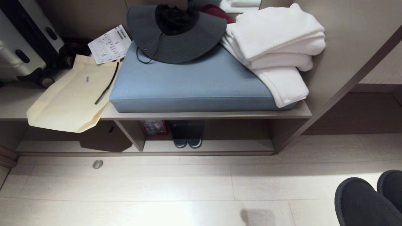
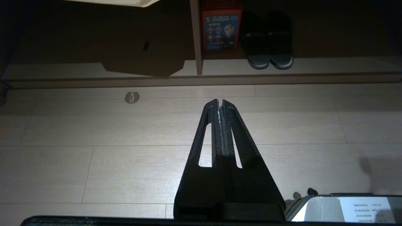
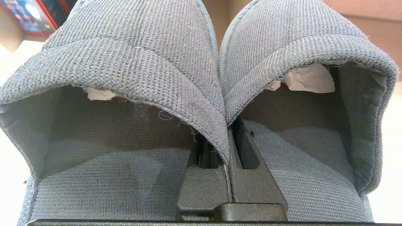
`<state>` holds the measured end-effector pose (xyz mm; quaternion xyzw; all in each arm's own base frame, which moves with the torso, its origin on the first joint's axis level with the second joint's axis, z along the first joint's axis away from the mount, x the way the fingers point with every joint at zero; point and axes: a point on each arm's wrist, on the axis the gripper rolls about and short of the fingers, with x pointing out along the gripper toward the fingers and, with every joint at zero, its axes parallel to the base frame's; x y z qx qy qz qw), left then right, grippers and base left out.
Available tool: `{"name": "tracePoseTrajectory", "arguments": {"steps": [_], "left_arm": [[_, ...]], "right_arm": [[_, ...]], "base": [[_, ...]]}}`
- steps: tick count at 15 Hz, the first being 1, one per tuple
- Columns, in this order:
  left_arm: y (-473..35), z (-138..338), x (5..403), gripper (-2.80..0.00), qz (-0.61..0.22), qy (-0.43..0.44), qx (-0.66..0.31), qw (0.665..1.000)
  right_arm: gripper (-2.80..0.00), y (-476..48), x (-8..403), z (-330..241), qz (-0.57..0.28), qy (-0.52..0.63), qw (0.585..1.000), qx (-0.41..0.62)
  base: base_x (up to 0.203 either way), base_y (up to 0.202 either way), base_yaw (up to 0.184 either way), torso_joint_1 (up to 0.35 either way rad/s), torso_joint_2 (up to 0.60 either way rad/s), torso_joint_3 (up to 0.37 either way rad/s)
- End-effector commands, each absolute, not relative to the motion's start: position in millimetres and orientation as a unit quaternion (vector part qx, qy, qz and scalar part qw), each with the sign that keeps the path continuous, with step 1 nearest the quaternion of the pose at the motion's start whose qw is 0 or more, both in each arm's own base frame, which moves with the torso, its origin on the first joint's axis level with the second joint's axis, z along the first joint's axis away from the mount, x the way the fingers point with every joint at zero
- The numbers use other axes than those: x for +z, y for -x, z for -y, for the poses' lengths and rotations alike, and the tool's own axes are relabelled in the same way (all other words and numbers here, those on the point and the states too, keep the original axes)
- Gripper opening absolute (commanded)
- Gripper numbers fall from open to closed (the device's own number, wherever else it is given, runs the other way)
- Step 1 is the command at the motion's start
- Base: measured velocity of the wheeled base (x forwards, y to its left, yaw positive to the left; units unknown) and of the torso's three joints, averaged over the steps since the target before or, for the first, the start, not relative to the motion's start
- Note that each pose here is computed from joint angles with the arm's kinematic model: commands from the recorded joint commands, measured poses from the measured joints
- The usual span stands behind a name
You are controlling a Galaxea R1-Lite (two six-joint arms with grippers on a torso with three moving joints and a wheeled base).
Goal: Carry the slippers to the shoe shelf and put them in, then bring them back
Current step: Place the slippers on the floor
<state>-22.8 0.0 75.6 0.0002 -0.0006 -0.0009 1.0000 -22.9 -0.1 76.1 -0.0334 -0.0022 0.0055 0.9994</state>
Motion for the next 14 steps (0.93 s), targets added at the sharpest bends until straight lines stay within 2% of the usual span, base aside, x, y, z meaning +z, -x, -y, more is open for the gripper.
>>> {"name": "tracePoseTrajectory", "arguments": {"steps": [1, 14], "left_arm": [[22.8, 0.0, 75.6, -2.8, 0.001, 0.0, -0.001, 1.0], [22.8, 0.0, 75.6, -2.8, 0.001, 0.001, -0.001, 1.0]], "right_arm": [[-2.8, 22.8, 76.1, 0.1, 0.001, 0.034, 0.999, 0.006], [-2.8, 22.8, 76.3, 0.1, 0.002, 0.034, 0.999, 0.006]], "base": [[0.0, 0.0, 0.0, 0.001, 0.0, 0.207], [0.0, 0.0, 0.0, 0.002, 0.0, 0.202]]}}
